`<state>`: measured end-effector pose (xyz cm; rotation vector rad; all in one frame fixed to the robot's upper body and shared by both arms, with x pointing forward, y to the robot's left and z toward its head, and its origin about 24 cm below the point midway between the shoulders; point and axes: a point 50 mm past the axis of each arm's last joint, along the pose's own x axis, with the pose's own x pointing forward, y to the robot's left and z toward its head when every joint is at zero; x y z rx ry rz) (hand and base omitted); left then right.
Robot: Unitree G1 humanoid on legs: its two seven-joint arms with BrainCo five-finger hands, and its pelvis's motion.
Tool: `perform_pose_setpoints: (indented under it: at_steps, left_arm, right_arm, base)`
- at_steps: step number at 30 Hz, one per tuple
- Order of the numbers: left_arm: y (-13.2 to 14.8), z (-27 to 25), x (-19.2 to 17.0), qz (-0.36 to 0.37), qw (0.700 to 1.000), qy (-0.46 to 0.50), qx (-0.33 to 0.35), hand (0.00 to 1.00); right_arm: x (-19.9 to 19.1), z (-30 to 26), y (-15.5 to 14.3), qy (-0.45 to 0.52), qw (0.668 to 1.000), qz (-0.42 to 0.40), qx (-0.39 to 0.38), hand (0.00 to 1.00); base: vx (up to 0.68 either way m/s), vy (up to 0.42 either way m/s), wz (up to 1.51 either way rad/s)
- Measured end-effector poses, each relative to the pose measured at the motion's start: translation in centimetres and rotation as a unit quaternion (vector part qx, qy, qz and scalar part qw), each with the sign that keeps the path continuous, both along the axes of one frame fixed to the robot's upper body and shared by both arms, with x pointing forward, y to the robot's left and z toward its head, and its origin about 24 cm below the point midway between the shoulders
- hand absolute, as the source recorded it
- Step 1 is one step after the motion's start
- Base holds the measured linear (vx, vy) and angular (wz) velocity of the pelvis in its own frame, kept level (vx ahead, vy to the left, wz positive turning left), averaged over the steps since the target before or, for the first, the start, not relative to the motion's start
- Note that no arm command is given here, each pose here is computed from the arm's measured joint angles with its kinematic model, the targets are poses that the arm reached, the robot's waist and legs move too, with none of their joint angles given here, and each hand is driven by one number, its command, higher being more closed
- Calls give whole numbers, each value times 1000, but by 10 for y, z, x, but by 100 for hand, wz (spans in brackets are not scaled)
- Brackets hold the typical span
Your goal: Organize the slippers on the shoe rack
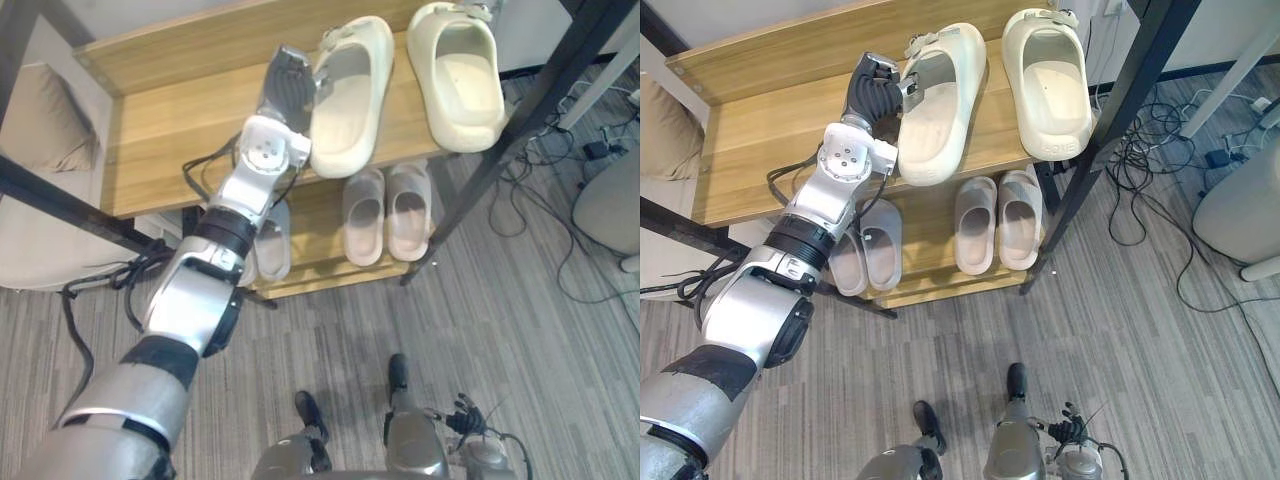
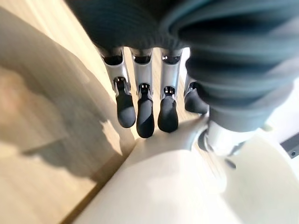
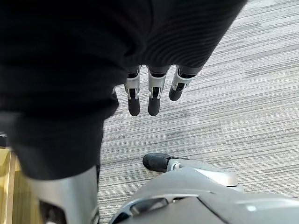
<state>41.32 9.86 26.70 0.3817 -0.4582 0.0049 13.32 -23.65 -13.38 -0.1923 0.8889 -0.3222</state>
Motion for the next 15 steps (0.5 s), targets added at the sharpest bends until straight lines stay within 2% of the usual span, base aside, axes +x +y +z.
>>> perform_pose_setpoints:
  at_steps: [15]
  left_arm:
    - [-9, -2, -1, -10, 1000, 3, -8, 0]
  right_arm:
    - [-1, -1, 1, 2, 1000, -1, 5, 0]
  base:
    - [-13, 6, 6]
